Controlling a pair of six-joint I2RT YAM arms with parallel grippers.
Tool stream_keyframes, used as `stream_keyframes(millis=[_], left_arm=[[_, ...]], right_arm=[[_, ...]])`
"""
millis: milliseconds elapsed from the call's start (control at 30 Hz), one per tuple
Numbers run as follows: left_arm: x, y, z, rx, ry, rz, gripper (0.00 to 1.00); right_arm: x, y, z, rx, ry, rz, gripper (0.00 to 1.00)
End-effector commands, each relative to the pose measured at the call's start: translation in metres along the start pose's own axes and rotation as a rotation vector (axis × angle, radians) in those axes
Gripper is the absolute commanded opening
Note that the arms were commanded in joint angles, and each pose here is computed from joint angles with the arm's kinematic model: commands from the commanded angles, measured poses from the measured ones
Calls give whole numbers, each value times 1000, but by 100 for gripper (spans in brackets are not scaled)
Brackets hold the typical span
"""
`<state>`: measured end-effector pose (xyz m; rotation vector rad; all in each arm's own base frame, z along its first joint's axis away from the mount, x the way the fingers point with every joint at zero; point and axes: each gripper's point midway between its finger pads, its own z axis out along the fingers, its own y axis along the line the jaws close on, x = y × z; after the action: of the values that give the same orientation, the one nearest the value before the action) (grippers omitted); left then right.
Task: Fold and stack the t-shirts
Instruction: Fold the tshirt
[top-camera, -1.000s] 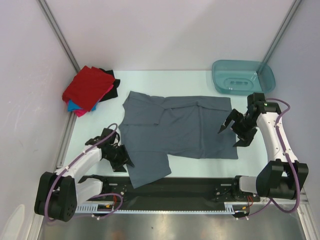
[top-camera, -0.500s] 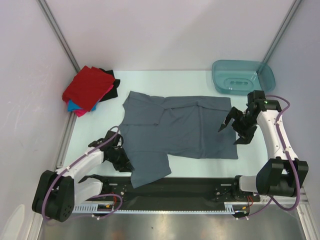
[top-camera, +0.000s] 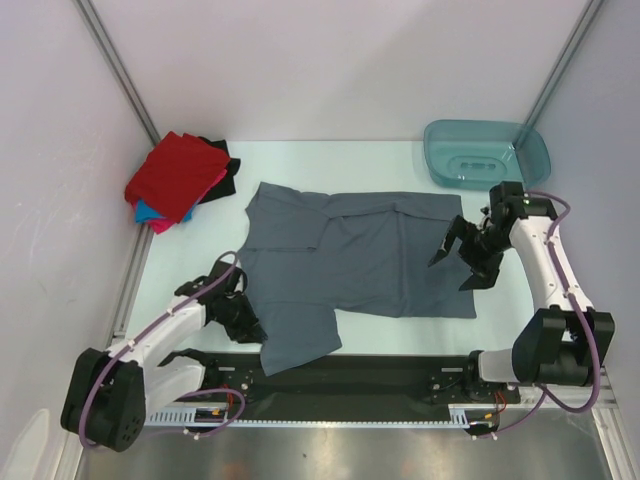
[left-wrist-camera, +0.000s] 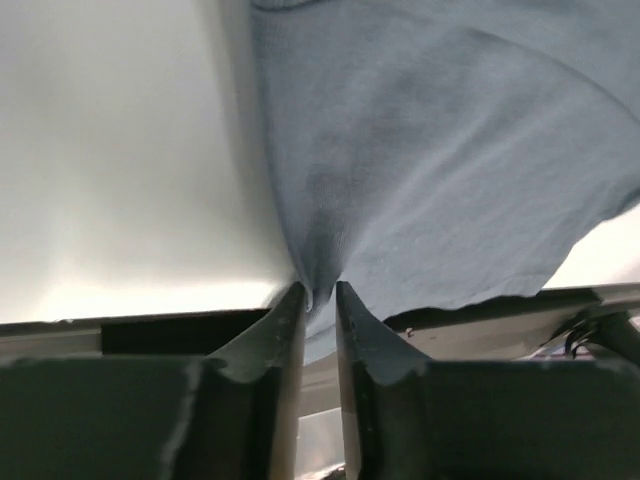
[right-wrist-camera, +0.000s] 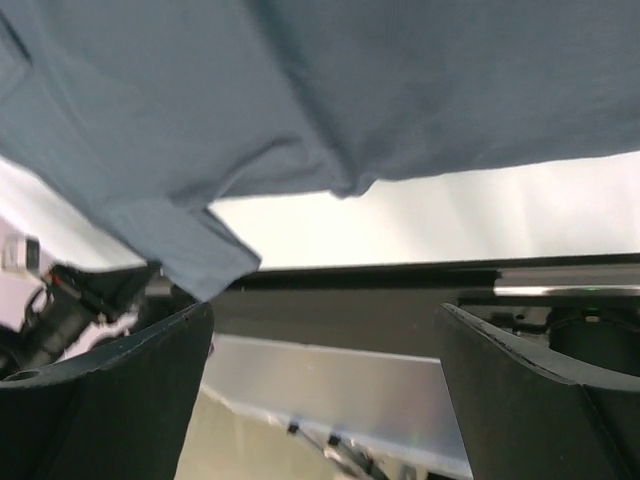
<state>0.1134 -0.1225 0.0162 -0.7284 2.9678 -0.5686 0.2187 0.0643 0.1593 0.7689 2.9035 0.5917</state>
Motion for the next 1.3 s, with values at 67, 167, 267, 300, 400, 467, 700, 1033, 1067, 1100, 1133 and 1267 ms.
stream_keyframes(millis=[67, 167, 267, 300, 400, 467, 700, 1033, 1067, 1100, 1133, 1267], left_arm=[[1, -13, -17, 41, -7, 28, 44], [12, -11, -23, 49, 27, 34, 52], [25, -10, -31, 79, 46, 21, 55], [30, -8, -33, 96, 42, 22, 55], [42, -2, -34, 109, 68, -13, 53], [48, 1, -32, 132, 67, -27, 51], [61, 17, -28, 113, 83, -71, 47], [43, 20, -23, 56, -3, -106, 45], [43, 20, -21, 55, 0, -104, 45], [40, 16, -21, 64, -6, -99, 44], [39, 18, -19, 50, -6, -100, 44], [36, 17, -11, 45, -1, -91, 44]], right_arm=[[47, 27, 4, -150, 213, -72, 100], [75, 44, 12, -176, 316, -146, 100], [99, 57, 21, -189, 385, -207, 100], [104, 60, 26, -196, 408, -220, 99], [129, 63, 41, -188, 476, -254, 98], [135, 59, 50, -156, 485, -247, 98], [151, 81, 77, -195, 553, -299, 96], [175, 102, 125, -151, 625, -408, 92], [176, 102, 129, -150, 626, -416, 91], [177, 102, 132, -143, 626, -423, 91], [177, 100, 135, -138, 623, -430, 90], [180, 100, 142, -143, 639, -458, 88]])
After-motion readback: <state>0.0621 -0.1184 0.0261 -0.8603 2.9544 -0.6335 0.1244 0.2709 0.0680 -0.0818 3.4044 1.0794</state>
